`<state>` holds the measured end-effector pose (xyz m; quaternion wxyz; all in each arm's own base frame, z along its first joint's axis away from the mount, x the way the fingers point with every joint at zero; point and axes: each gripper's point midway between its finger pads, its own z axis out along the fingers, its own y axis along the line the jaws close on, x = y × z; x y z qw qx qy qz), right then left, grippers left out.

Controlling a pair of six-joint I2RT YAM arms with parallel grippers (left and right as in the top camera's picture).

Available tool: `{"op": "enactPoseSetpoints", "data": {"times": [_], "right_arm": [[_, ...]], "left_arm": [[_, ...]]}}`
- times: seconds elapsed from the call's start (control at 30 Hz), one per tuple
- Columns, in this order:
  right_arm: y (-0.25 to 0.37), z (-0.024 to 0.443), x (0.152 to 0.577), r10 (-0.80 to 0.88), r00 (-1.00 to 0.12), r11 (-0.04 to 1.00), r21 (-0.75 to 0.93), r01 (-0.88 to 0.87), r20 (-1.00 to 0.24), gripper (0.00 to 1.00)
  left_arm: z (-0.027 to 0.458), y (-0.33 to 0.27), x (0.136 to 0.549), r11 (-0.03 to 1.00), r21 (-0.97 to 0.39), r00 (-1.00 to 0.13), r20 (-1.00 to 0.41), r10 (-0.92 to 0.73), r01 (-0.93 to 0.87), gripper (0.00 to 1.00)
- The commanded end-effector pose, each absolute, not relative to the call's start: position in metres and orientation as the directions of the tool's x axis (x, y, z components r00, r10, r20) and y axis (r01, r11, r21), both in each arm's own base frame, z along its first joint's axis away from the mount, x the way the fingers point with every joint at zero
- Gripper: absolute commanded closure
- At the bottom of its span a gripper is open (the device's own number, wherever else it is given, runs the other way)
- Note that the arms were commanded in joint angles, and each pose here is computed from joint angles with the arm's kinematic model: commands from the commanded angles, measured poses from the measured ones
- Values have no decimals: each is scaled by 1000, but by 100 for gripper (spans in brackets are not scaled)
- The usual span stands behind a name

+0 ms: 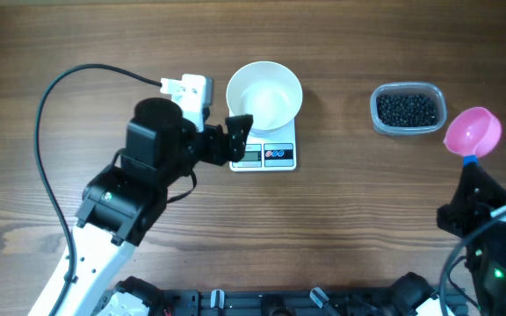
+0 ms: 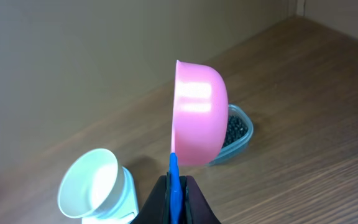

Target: Scoop item into bowl and weigh 150g on scale

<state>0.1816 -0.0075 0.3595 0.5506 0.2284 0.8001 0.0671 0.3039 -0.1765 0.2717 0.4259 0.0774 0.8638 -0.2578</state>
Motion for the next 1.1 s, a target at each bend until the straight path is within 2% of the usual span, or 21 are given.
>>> {"op": "enactPoseSetpoints", "data": {"times": [0.0, 0.13, 0.3, 0.37, 0.4, 0.5, 0.53, 0.57, 0.73, 0.97, 1.07], "right_arm": [[13, 350, 201, 337, -389, 934, 252, 254, -857, 96], [45, 335, 228, 262, -484, 963, 191, 191, -835, 96], [58, 319, 243, 249, -543, 967, 171, 191, -802, 96], [55, 315, 245, 266, -558, 962, 179, 206, -786, 96], [49, 313, 246, 285, -562, 956, 188, 224, -777, 96], [38, 309, 249, 287, -589, 956, 186, 228, -755, 96], [35, 306, 251, 291, -599, 955, 188, 230, -746, 96], [33, 303, 252, 286, -617, 957, 191, 216, -733, 96], [40, 285, 262, 260, -703, 965, 211, 158, -662, 96], [39, 272, 277, 263, -727, 964, 195, 179, -634, 96], [39, 272, 278, 263, -725, 964, 196, 178, -637, 96]], "left_arm": [[268, -186, 301, 875, -313, -618, -786, -21, 369, 9], [254, -211, 290, 854, -310, -648, -760, 43, 419, 9], [228, -237, 276, 833, -298, -691, -710, 134, 467, 8], [222, -241, 275, 830, -295, -698, -700, 149, 473, 14], [220, -242, 275, 831, -294, -702, -695, 153, 472, 23], [216, -242, 275, 834, -292, -710, -686, 158, 468, 76], [214, -242, 276, 835, -292, -713, -683, 160, 467, 83], [210, -242, 275, 837, -289, -719, -674, 166, 464, 96], [178, -241, 275, 859, -273, -780, -591, 205, 433, 96], [118, -251, 277, 881, -233, -843, -464, 272, 412, 96], [97, -246, 286, 906, -171, -851, -444, 279, 386, 96]]}}
